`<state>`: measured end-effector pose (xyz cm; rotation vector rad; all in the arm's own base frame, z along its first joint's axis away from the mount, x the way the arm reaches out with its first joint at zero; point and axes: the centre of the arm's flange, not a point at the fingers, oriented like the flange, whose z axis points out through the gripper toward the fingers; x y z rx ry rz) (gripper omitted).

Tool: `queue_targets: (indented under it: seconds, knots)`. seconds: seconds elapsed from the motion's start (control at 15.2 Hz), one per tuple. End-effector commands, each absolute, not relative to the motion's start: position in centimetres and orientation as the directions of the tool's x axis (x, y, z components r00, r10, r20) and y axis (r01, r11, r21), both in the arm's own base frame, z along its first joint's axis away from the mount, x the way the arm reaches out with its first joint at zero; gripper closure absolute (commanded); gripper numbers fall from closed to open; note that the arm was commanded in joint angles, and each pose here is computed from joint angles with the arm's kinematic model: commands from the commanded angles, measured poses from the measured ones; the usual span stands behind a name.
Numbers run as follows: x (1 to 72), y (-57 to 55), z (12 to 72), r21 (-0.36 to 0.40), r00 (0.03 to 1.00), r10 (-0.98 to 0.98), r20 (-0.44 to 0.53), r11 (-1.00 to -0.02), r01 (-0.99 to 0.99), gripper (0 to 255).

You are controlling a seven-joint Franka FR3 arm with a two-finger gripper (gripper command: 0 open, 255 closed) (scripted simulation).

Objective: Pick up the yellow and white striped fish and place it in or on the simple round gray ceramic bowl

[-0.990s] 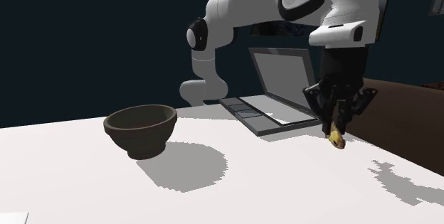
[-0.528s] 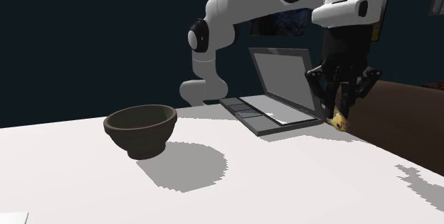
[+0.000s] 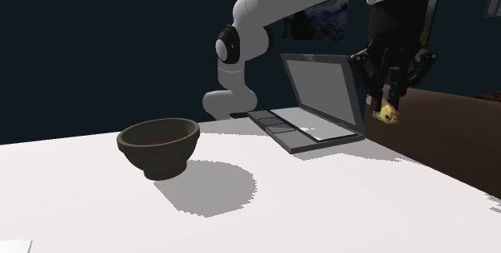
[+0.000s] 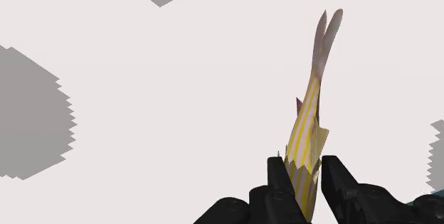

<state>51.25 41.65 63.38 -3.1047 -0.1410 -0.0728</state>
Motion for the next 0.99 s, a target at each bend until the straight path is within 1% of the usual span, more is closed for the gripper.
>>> queue_targets:
  seconds: [0.0, 0.13, 0.92]
  knots:
    - [51.3, 41.6, 64.4, -0.030, 0.995, 0.090, 0.048, -0.995, 0.091, 255]
    - [51.3, 41.6, 65.0, -0.030, 0.995, 0.090, 0.048, -0.995, 0.091, 255]
    - [51.8, 25.8, 65.2, -0.030, 0.995, 0.090, 0.048, -0.995, 0.091, 255]
